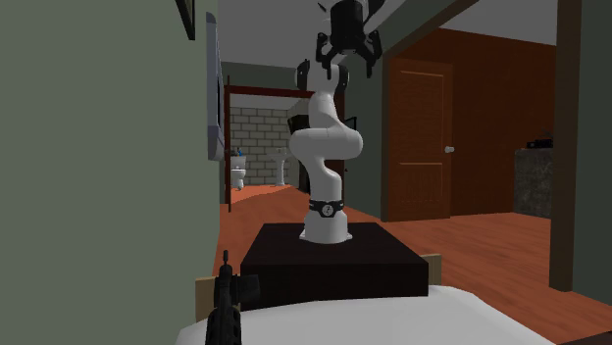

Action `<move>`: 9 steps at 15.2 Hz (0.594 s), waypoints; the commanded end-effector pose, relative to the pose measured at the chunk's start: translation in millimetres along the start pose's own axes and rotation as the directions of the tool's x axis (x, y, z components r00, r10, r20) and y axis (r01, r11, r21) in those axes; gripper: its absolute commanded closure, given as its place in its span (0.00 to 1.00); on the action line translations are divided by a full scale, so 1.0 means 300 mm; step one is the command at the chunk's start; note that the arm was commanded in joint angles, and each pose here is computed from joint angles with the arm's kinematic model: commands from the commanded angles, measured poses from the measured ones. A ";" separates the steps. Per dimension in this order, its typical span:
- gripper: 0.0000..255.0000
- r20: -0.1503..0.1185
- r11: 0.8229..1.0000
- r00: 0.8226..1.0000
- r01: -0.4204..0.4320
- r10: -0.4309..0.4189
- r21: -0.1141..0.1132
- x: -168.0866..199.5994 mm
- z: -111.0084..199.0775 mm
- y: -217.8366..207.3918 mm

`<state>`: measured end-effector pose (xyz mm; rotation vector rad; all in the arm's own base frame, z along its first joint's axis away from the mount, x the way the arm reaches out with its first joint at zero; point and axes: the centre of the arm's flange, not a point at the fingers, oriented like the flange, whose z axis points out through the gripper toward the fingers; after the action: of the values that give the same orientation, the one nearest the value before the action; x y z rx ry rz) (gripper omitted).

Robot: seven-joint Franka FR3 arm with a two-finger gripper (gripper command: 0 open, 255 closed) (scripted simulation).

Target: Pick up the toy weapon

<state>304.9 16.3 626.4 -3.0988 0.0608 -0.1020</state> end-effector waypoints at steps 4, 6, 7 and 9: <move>0.00 0.019 1.000 1.000 -0.006 0.006 -0.004 0.067 0.103 0.058; 0.00 0.032 1.000 0.999 -0.010 0.010 -0.007 0.111 0.172 0.097; 0.00 0.038 1.000 0.999 -0.012 0.012 -0.008 0.133 0.207 0.116; 0.00 0.051 1.000 0.999 -0.016 0.016 -0.011 0.175 0.277 0.156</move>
<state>354.9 -23.5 556.4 -3.1070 0.0827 -0.0304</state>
